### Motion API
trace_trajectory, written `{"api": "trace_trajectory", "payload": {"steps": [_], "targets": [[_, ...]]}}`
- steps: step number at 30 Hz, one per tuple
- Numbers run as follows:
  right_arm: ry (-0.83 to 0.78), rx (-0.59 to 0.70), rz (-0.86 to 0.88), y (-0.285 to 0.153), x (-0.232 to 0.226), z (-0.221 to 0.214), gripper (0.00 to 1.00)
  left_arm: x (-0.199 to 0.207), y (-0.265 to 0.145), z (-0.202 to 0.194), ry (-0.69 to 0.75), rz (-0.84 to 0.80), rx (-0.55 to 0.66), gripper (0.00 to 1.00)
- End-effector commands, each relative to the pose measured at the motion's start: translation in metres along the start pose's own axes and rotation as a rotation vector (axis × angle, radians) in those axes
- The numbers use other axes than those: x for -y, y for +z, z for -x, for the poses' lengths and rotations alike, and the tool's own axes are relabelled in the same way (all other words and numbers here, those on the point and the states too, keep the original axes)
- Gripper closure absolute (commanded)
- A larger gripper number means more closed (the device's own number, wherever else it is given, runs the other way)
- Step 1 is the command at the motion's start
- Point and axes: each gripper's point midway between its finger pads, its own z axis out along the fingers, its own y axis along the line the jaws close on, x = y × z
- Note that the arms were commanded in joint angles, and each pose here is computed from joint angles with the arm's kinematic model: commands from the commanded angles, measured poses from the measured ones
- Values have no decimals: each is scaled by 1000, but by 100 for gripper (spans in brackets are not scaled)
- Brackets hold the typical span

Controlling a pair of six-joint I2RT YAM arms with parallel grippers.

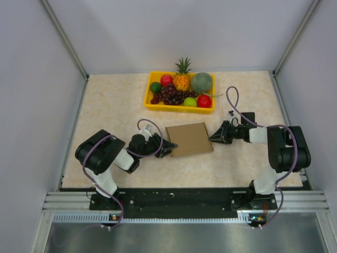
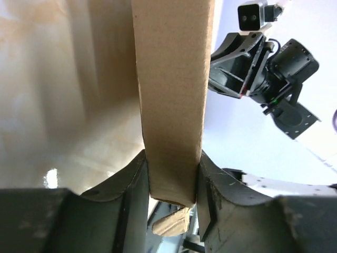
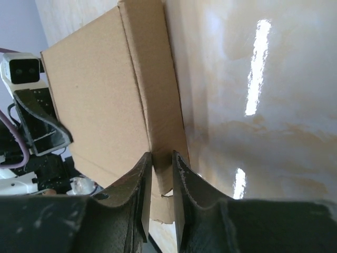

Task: Fold the paper box

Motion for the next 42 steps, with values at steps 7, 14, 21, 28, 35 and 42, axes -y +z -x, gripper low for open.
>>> {"api": "trace_trajectory", "payload": {"steps": [7,14,21,28,35,42], "targets": [[-614,224,-215,-54,-88,27,32,58,-34,-9,-152,-242,-54,85],[-1404,279,-98,-61,-191,-49,17,69,-54,0,-253,-200,-40,82],[-1849,147,-277,-38,-192,-93,15,92,-63,13,-227,-156,-40,75],[-2050,263,-499,-28,-209,-62,16,98,-71,7,-264,-151,-90,76],[-2209,332,-499,-4,-215,-71,24,109,-83,1,-356,-211,-126,76],[-2202,341,-493,-3,-228,-77,53,117,-88,-1,-347,-236,-140,73]]}}
